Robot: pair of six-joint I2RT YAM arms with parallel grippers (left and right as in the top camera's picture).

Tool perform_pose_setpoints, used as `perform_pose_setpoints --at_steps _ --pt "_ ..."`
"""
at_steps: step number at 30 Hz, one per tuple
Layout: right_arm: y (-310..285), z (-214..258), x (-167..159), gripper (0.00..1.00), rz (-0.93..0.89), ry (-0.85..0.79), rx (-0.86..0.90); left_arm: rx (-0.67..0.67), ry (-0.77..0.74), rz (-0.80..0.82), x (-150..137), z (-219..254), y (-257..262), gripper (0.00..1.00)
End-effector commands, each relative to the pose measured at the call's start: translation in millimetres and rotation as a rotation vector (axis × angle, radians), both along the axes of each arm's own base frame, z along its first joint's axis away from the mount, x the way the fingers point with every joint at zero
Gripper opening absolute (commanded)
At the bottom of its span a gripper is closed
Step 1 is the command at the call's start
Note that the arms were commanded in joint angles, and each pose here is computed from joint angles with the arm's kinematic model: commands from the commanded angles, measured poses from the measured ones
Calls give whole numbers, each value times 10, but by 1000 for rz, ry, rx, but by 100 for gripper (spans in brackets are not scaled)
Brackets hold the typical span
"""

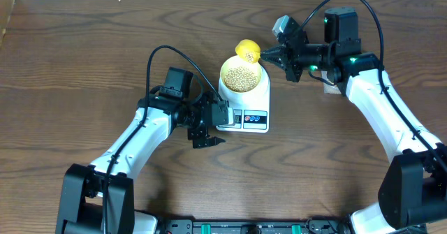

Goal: Scoop item into bowl and weigh 50g on scale
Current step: 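Tip the scoop with the right gripper, pouring soybeans into the bowl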

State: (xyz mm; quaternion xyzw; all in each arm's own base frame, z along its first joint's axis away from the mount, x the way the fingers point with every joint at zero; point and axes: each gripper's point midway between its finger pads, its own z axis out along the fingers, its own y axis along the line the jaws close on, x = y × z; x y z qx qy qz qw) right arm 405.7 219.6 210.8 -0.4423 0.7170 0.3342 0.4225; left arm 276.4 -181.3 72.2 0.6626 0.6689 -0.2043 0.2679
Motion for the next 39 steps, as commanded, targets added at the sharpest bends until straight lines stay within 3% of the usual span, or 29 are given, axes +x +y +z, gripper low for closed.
perform_pose_setpoints --at_steps 1,39 --pt "18 28 0 2 11 -14 3 -9 25 3 -49 -32 -12 98" --pt "17 107 70 1 -115 193 112 -9 25 3 -49 -32 -12 98"
